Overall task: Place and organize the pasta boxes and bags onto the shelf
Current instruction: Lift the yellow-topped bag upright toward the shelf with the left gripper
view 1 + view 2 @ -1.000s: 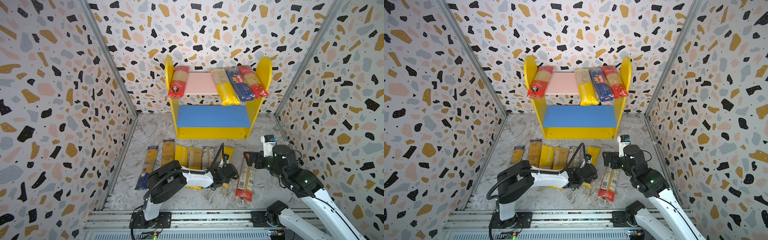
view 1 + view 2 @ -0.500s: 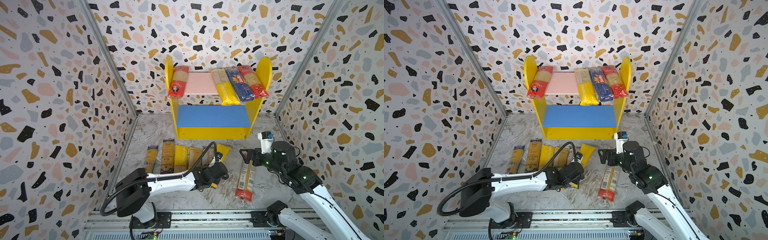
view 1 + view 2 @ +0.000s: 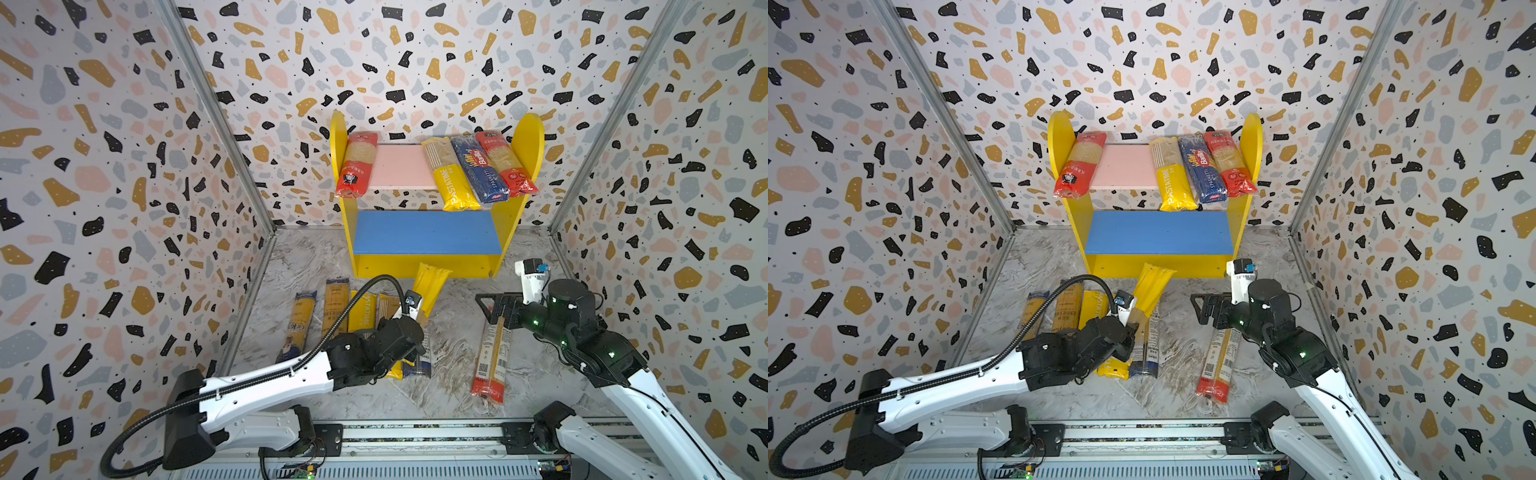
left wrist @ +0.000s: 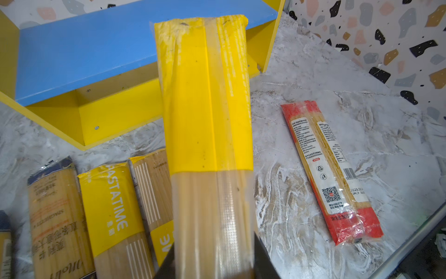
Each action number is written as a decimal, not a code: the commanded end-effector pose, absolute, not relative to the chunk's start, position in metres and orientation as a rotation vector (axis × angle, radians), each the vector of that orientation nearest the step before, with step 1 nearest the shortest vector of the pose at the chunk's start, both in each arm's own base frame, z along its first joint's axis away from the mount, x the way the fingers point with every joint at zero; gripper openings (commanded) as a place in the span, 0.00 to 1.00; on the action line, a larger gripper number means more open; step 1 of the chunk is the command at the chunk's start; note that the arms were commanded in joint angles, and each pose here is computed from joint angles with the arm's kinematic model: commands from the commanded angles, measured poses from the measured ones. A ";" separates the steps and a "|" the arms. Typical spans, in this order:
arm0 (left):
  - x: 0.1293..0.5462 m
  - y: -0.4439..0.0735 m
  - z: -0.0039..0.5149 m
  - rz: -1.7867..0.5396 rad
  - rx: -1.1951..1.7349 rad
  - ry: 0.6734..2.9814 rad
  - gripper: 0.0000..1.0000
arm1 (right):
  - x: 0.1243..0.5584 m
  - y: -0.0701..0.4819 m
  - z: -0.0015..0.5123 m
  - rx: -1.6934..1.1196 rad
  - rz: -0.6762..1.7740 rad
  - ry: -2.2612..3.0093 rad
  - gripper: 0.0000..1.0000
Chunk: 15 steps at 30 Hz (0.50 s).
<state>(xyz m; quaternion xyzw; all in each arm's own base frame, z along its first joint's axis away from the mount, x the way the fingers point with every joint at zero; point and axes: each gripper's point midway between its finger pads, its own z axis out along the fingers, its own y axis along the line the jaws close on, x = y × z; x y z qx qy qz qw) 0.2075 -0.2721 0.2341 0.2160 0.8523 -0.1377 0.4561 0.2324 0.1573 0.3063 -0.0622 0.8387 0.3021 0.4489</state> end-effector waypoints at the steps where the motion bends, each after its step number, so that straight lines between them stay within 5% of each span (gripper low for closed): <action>1: 0.215 -0.255 0.290 -0.383 0.400 1.951 0.00 | 0.232 0.159 0.335 -0.160 0.781 2.000 0.99; 15: 0.204 -0.194 0.355 -0.395 0.271 1.837 0.00 | 0.231 0.160 0.352 -0.179 0.791 1.961 0.99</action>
